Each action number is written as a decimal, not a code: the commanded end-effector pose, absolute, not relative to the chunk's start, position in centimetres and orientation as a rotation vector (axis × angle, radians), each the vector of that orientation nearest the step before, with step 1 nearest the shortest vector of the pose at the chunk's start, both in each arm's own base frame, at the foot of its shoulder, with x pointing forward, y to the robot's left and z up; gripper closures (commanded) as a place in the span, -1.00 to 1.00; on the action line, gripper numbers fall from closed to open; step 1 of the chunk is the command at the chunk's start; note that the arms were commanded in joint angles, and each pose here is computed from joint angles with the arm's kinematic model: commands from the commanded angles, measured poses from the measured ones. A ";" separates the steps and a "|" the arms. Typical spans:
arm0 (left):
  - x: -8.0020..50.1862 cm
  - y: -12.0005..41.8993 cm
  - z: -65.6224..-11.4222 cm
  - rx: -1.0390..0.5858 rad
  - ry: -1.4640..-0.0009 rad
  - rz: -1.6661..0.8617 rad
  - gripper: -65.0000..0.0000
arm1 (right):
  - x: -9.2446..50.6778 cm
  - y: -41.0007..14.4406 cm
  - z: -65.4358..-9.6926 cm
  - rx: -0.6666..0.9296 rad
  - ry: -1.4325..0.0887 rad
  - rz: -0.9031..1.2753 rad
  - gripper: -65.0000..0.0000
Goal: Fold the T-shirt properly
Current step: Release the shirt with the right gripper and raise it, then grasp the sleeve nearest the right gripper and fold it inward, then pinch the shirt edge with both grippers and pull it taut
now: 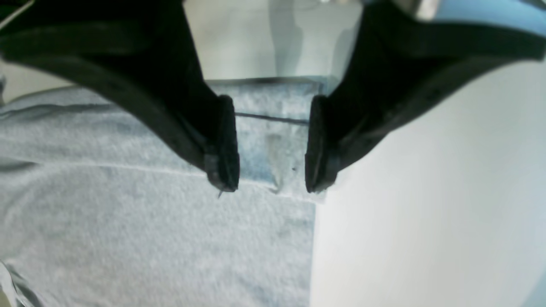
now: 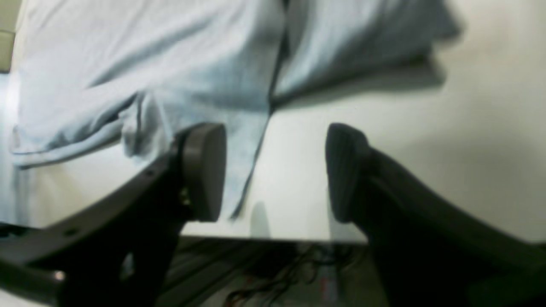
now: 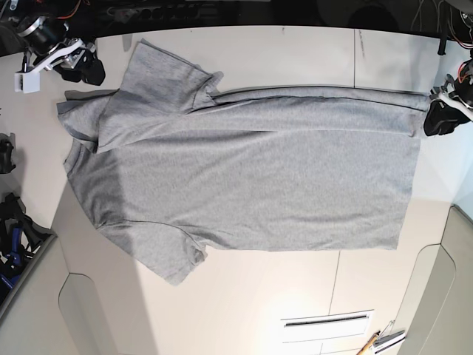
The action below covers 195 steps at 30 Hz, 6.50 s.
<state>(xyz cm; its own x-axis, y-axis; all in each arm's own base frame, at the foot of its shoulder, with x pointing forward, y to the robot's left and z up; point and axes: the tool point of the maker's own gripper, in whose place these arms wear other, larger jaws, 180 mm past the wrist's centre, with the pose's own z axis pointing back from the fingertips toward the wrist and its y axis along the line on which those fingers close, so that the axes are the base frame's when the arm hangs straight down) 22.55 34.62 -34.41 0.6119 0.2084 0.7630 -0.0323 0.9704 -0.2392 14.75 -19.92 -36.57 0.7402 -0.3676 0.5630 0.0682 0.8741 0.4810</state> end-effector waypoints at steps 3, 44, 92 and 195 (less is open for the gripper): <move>23.3 34.7 -32.9 -0.219 -0.949 0.116 0.12 | 14.7 -18.9 -36.7 0.519 -0.719 -0.295 -0.10; 23.3 34.7 -33.0 -0.219 -0.942 0.115 0.12 | 18.1 -7.6 -37.9 0.948 -0.620 -0.176 1.00; 23.6 33.1 -33.7 -0.237 -0.918 0.030 1.00 | 30.9 -20.8 -34.1 0.355 -0.880 -0.039 1.00; 18.0 32.1 -34.0 -0.444 -0.842 0.243 0.48 | 33.3 -28.7 -27.8 0.051 -1.057 0.062 -0.07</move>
